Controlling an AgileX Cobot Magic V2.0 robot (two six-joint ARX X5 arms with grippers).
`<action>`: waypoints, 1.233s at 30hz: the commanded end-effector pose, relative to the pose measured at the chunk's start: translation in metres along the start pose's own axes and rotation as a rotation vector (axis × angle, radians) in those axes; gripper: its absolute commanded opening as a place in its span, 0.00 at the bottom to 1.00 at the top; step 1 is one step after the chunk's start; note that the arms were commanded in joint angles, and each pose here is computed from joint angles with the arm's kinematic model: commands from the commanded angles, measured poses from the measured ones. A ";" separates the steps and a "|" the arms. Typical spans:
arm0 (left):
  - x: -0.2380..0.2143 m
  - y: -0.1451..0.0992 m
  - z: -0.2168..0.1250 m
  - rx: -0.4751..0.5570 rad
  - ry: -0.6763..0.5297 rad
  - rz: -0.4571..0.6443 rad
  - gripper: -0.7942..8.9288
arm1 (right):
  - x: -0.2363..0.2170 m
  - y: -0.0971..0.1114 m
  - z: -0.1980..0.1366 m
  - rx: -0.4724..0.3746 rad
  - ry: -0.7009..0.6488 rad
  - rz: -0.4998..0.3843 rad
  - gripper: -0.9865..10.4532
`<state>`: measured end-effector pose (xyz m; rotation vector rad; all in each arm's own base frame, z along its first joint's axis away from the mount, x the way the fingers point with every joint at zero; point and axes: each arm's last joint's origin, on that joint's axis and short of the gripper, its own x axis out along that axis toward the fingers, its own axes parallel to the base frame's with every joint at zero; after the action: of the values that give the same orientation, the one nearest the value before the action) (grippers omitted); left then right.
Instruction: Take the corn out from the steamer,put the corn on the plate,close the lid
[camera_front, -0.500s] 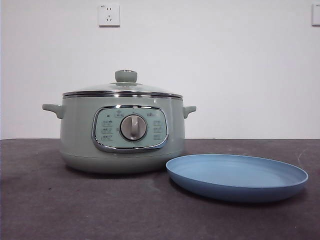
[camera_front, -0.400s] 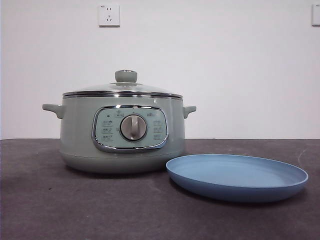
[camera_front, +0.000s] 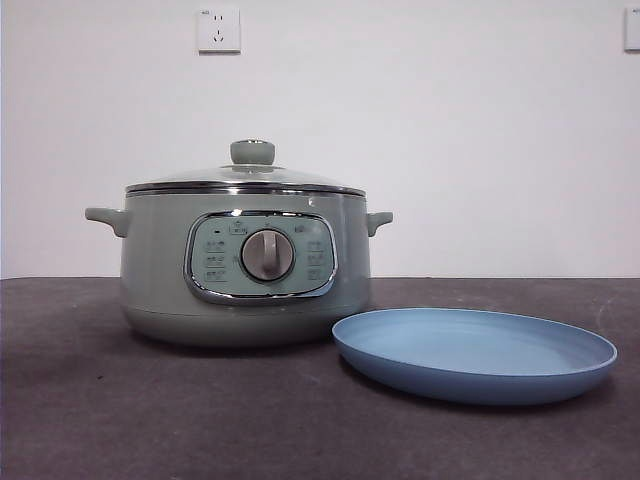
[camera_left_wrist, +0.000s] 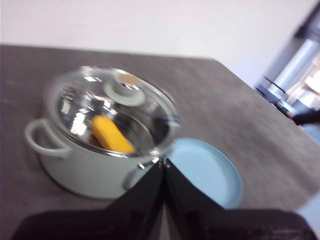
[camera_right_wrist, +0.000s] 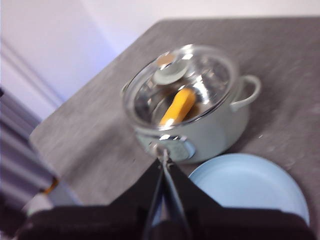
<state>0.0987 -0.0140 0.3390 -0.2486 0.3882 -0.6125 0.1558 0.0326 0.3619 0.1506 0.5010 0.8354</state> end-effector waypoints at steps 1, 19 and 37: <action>0.002 0.000 0.006 0.027 0.058 -0.037 0.07 | 0.002 0.002 0.004 -0.052 0.082 0.037 0.08; 0.007 0.003 0.016 -0.003 0.137 -0.048 0.69 | 0.005 0.001 -0.001 0.010 0.172 0.051 0.64; 0.074 0.020 0.047 0.097 0.039 -0.099 0.69 | 0.005 0.001 -0.001 0.016 0.173 0.050 0.64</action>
<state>0.1808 -0.0335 0.3520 -0.1661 0.4004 -0.7275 0.1580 0.0368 0.3593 0.1065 0.6720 0.8959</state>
